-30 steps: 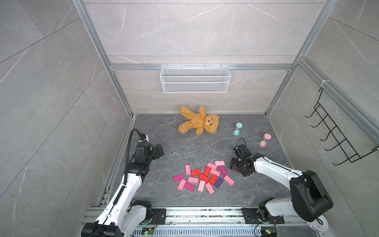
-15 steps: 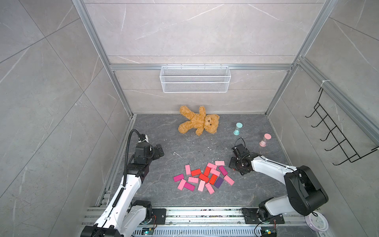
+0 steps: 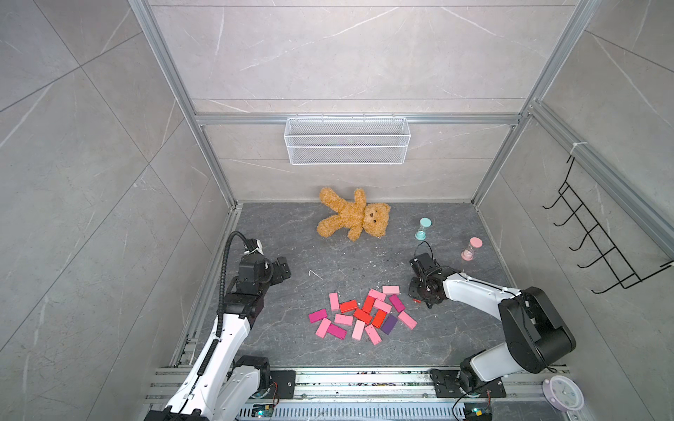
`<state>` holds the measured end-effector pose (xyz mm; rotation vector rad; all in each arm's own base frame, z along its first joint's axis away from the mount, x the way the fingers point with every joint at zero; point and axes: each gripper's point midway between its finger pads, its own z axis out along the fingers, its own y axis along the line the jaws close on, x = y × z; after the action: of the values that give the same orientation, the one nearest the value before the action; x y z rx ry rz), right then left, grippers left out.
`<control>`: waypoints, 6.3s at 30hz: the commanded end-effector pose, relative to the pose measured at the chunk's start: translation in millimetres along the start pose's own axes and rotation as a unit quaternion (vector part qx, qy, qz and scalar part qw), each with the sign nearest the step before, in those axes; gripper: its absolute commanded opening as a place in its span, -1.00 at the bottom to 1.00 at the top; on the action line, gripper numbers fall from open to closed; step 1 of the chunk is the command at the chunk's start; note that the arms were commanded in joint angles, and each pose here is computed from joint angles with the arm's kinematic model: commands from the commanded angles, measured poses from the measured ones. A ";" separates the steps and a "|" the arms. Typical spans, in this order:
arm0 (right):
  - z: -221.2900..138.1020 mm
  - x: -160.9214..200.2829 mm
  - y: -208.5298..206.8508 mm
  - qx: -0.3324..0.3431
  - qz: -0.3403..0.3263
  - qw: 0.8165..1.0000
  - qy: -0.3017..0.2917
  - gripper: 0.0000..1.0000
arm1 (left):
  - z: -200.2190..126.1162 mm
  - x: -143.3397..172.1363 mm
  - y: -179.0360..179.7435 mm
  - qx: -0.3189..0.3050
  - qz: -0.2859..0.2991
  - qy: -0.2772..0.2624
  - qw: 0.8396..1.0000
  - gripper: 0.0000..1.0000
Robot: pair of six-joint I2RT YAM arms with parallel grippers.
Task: Assemble the letter t with building blocks
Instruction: Pick up the building block from the center of the board, then place the building block at the center of the board, then pick up the building block from the center of the board, then assemble the building block at the center of the board.
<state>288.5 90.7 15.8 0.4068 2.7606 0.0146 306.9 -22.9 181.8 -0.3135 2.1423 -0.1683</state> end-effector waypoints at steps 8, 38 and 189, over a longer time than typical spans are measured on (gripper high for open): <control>-12.9 -10.8 9.1 0.000 -0.093 0.996 0.016 -0.56 | -8.9 -8.3 -4.5 0.011 -0.010 -0.012 1.000 0.99; 15.4 -134.3 20.6 0.004 -0.208 0.978 0.020 -0.54 | -16.9 -5.9 -3.0 0.016 -0.011 -0.021 1.000 0.99; -8.9 -91.4 79.9 -0.088 -0.782 0.617 -0.006 -0.65 | -21.2 -8.6 0.7 0.020 -0.005 -0.065 0.998 0.99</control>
<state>387.5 142.2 65.8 -1.9806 2.0852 -0.1600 290.1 -20.1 187.6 -0.3178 2.0571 -0.1930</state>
